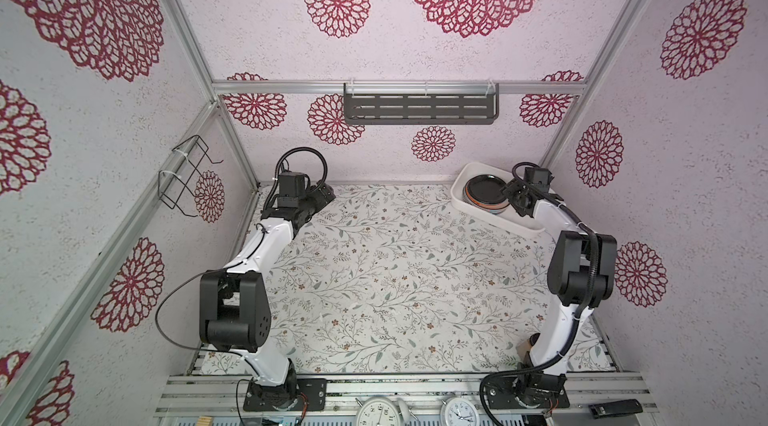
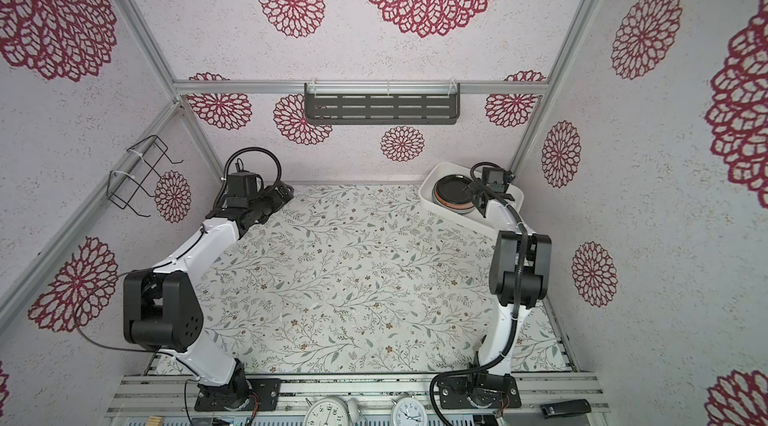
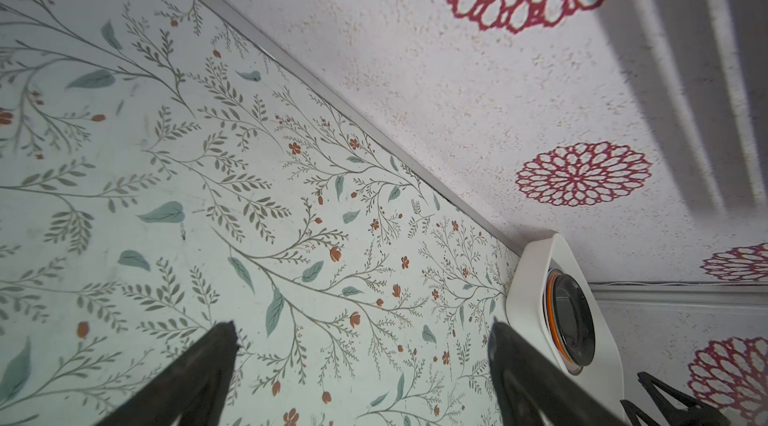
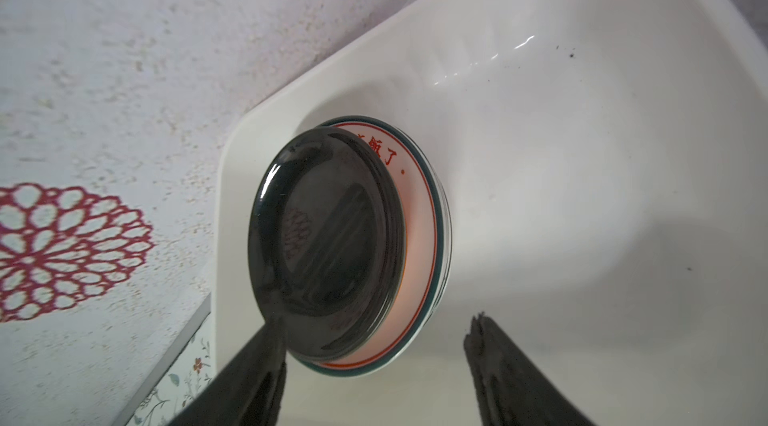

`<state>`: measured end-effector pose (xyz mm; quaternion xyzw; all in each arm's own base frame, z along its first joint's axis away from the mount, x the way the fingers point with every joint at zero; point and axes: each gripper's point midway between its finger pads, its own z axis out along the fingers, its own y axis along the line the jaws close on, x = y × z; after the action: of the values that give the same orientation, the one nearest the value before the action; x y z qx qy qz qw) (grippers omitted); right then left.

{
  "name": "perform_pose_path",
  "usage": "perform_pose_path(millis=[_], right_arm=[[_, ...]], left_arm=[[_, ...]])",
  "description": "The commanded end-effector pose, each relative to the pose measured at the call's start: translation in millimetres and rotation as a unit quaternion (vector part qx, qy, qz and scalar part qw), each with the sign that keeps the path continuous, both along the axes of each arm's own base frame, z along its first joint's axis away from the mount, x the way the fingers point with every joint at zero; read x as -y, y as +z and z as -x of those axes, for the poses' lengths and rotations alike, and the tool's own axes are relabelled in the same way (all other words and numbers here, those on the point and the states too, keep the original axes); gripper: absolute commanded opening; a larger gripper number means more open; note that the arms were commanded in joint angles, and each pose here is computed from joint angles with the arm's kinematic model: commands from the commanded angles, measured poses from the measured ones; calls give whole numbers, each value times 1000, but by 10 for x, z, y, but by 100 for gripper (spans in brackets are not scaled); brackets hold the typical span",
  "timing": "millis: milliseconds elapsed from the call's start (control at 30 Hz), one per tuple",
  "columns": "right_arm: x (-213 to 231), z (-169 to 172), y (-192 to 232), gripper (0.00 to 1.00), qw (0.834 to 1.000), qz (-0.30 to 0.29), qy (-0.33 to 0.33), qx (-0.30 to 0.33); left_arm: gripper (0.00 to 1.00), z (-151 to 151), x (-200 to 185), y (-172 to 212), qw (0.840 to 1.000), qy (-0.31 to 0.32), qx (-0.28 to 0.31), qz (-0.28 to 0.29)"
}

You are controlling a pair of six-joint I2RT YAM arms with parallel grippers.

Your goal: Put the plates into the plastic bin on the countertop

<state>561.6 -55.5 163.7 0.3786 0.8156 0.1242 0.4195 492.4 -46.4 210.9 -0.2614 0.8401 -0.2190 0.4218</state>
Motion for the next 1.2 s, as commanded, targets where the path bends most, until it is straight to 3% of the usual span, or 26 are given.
perform_pose_path(millis=[0,267,367,467,633,833,900,1167], right_arm=[[-96,118,382,80,999,20,13,45],[-255,704,444,86,998,44,26,44],[-295,966,456,99,997,56,28,44],[-305,1214,416,99,997,60,25,37],[-302,1605,369,99,996,80,12,26],[-228,2041,325,99,993,117,-18,3],[-195,2175,290,99,992,125,-36,0],[-333,2470,307,99,987,155,-29,11]], left_arm=[[97,169,-197,143,999,19,23,-40],[97,637,-769,222,989,81,31,-120],[97,852,-1060,268,977,122,32,-172],[97,1079,-1359,316,960,169,31,-223],[97,1311,-1656,176,935,214,78,-271],[97,1403,-1611,-65,913,207,175,-304],[97,1432,-1616,-179,907,207,181,-318],[97,1363,-1600,-561,908,194,178,-327]])
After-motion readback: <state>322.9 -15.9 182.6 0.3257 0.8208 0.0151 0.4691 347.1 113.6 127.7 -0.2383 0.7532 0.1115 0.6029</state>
